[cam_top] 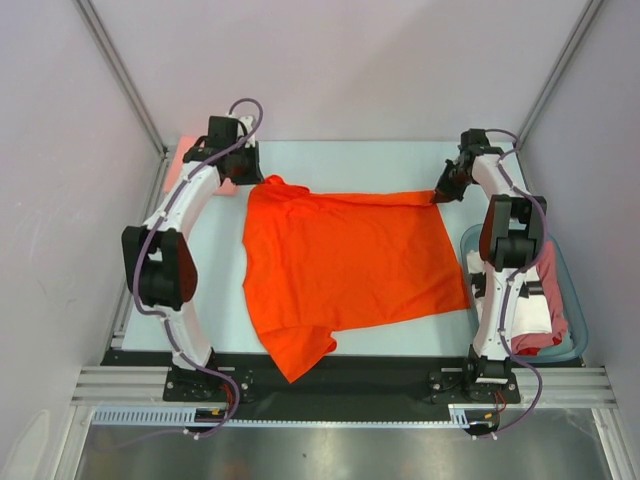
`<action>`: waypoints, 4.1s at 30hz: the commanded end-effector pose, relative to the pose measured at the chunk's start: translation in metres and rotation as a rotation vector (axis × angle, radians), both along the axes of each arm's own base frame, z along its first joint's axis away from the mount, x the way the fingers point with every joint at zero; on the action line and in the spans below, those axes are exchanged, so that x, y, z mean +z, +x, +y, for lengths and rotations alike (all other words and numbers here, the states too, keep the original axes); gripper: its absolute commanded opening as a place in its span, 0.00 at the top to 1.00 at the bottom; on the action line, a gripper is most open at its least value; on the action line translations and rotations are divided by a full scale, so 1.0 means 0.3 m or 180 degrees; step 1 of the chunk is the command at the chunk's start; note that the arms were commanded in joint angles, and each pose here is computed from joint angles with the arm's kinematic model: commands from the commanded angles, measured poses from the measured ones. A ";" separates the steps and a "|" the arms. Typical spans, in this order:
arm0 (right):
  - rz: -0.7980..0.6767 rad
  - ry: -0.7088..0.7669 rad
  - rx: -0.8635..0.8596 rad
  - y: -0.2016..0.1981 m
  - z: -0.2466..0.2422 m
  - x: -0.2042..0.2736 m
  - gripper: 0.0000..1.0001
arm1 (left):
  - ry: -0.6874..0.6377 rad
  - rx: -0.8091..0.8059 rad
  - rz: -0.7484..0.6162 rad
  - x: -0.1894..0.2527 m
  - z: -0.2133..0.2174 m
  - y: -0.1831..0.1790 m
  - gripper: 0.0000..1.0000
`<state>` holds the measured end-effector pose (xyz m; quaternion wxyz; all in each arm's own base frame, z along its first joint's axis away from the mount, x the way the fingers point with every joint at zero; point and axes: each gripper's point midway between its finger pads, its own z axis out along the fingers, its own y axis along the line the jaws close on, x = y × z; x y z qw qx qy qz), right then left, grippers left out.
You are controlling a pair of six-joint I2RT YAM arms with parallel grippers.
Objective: Fold and stack the t-shirts
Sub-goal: Fold the tshirt
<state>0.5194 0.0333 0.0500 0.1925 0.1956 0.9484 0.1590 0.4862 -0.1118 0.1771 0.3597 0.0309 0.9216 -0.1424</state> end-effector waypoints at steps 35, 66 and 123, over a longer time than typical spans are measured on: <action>0.0110 -0.0137 -0.0143 -0.205 -0.065 0.106 1.00 | -0.0098 0.0235 0.0887 -0.193 -0.030 -0.550 1.00; 0.0384 -0.0348 -0.0176 -0.276 -0.104 -0.025 1.00 | 0.0387 0.0470 0.1334 -0.358 0.051 -0.586 1.00; -0.0254 -0.0336 0.0082 -0.082 -0.098 0.096 0.54 | -0.0147 0.0884 0.0864 -0.297 0.233 -0.126 0.22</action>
